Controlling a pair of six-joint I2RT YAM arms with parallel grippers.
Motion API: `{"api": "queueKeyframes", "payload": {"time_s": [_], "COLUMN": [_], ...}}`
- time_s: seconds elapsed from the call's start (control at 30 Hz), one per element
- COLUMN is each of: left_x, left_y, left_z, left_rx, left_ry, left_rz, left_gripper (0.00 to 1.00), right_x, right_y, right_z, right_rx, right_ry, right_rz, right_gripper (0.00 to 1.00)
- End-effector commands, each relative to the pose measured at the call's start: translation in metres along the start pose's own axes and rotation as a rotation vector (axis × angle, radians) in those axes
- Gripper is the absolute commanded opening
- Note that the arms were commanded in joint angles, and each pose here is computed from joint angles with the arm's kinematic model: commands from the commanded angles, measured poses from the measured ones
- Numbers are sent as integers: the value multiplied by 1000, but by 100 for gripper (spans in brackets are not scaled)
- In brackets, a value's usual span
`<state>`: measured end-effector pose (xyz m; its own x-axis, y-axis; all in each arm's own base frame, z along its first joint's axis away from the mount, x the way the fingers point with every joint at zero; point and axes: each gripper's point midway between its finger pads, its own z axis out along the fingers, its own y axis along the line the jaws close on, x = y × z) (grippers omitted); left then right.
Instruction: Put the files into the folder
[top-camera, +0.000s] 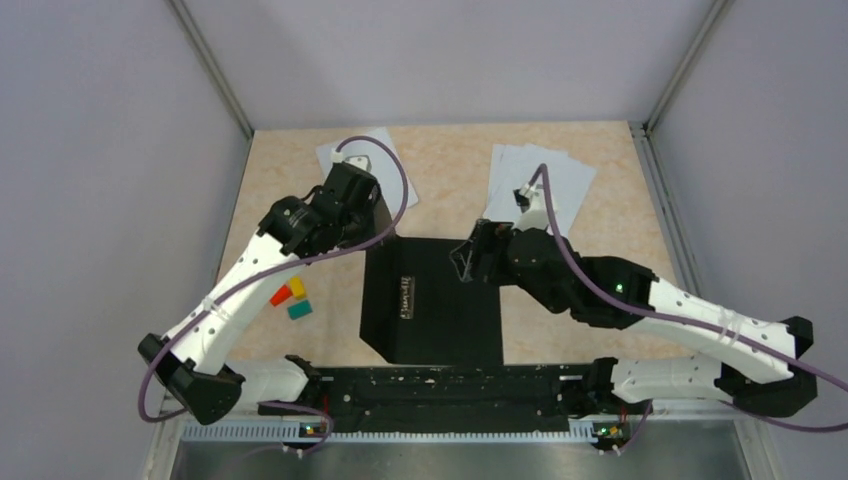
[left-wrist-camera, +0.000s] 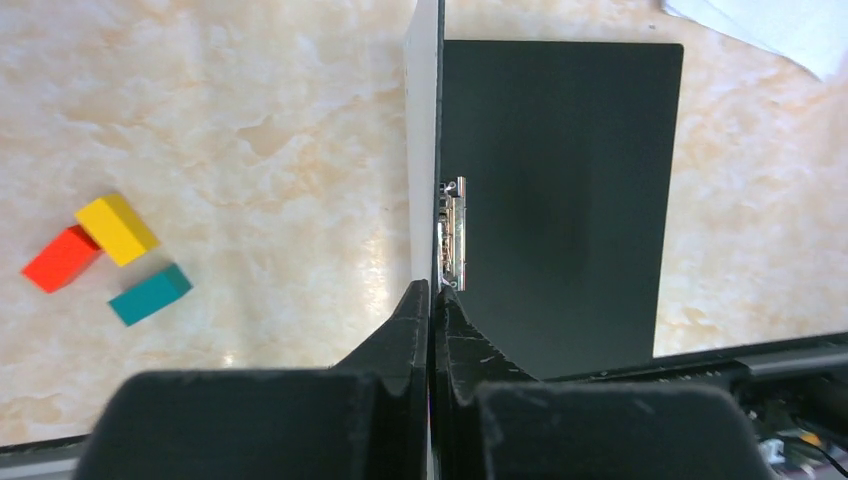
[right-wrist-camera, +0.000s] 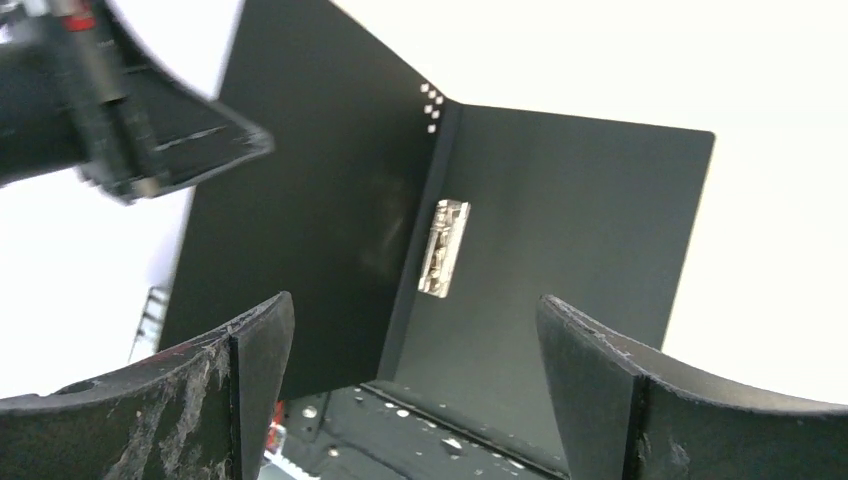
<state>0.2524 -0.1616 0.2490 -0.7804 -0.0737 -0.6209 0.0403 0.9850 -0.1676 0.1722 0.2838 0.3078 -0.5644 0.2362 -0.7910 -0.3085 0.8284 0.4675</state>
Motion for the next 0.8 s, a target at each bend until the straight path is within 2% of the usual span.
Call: {"api": "queueKeyframes", "payload": {"time_s": [0.0, 0.2, 0.4, 0.77], "left_x": [-12, 0, 10, 39], "left_y": [-29, -28, -37, -15], "left_z": [-16, -20, -22, -10], "left_rx": [190, 234, 361, 353], "left_ry": [-70, -80, -117, -91], "left_rz": [-86, -124, -196, -180], "left_gripper": [0, 0, 0, 0], "right_x": [11, 11, 18, 41], "right_y": [-53, -71, -78, -77], "right_z": [-12, -19, -22, -5], "right_rx": [110, 152, 171, 178], "right_ry": [60, 80, 117, 177], "right_rz": [-42, -55, -78, -73], "right_gripper": [89, 91, 92, 92]}}
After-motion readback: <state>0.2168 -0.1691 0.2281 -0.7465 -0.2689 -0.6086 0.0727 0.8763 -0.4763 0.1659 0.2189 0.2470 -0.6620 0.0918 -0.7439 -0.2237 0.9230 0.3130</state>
